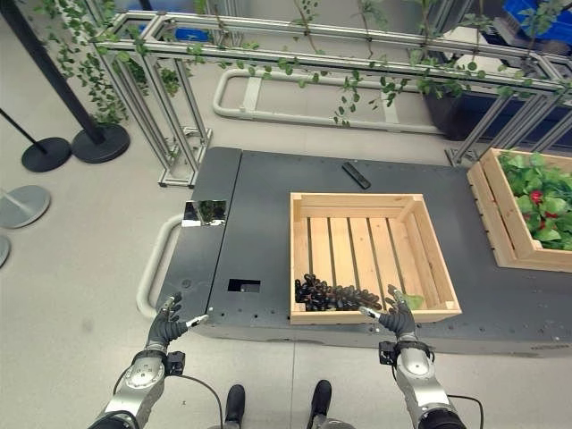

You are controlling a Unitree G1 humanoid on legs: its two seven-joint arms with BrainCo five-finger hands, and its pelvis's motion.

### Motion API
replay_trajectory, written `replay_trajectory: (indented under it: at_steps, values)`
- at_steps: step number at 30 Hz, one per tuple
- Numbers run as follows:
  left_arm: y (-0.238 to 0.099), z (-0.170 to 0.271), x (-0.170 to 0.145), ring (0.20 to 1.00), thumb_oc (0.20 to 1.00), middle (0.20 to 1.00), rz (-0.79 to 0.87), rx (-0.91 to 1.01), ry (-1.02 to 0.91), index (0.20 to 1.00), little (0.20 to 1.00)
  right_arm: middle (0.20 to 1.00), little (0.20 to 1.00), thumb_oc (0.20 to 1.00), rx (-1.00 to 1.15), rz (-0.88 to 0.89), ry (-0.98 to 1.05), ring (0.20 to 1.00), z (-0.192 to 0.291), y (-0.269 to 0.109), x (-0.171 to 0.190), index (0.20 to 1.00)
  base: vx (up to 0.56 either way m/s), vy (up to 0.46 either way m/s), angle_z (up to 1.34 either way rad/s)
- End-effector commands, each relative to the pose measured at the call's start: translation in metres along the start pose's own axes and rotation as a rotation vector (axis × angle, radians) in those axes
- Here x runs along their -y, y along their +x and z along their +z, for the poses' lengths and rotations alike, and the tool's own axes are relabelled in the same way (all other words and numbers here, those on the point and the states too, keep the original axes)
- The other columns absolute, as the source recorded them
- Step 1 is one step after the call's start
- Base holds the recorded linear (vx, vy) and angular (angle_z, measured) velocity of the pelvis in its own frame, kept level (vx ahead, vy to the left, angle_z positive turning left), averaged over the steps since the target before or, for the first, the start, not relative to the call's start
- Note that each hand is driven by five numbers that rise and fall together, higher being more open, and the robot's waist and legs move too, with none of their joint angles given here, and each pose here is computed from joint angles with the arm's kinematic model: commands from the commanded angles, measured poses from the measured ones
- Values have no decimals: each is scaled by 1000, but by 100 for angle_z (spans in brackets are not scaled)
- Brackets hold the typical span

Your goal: Pick up the fruits from the basket on one side to the basket on the other side

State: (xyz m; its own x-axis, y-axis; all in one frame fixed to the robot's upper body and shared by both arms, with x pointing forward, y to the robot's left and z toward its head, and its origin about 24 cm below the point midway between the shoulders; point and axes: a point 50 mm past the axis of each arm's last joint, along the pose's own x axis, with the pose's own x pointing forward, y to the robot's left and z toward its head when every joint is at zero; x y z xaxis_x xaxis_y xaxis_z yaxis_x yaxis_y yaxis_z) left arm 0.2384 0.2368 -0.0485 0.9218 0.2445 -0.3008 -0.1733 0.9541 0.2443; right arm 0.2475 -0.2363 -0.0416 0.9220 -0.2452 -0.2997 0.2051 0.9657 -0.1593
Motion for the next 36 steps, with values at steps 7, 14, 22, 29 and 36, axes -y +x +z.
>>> replay_trajectory:
  at_steps: [7, 14, 22, 29, 36]
  values:
    - [8, 22, -4, 1000, 1000, 1000, 22, 96, -89, 1000, 1000, 1000, 1000, 1000, 115, -26, 55, 1000, 24, 6, 5, 1000, 20, 18, -10]
    - [7, 27, -9, 1000, 1000, 1000, 37, 124, -91, 1000, 1000, 1000, 1000, 1000, 125, -42, 55, 1000, 25, 4, 9, 1000, -1, -1, -2]
    - [7, 40, -16, 1000, 1000, 1000, 58, 189, -102, 1000, 1000, 1000, 1000, 1000, 185, -60, 46, 1000, 38, 5, 20, 1000, -8, 4, -9]
    - [8, 56, -24, 1000, 1000, 1000, 78, 256, -110, 1000, 1000, 1000, 1000, 1000, 267, -61, 14, 1000, 59, 5, 35, 1000, 0, 0, 0]
    - [9, 64, -40, 1000, 1000, 1000, 85, 292, -86, 1000, 1000, 1000, 1000, 1000, 407, -61, -215, 1000, 116, 5, 88, 1000, -6, -5, 0]
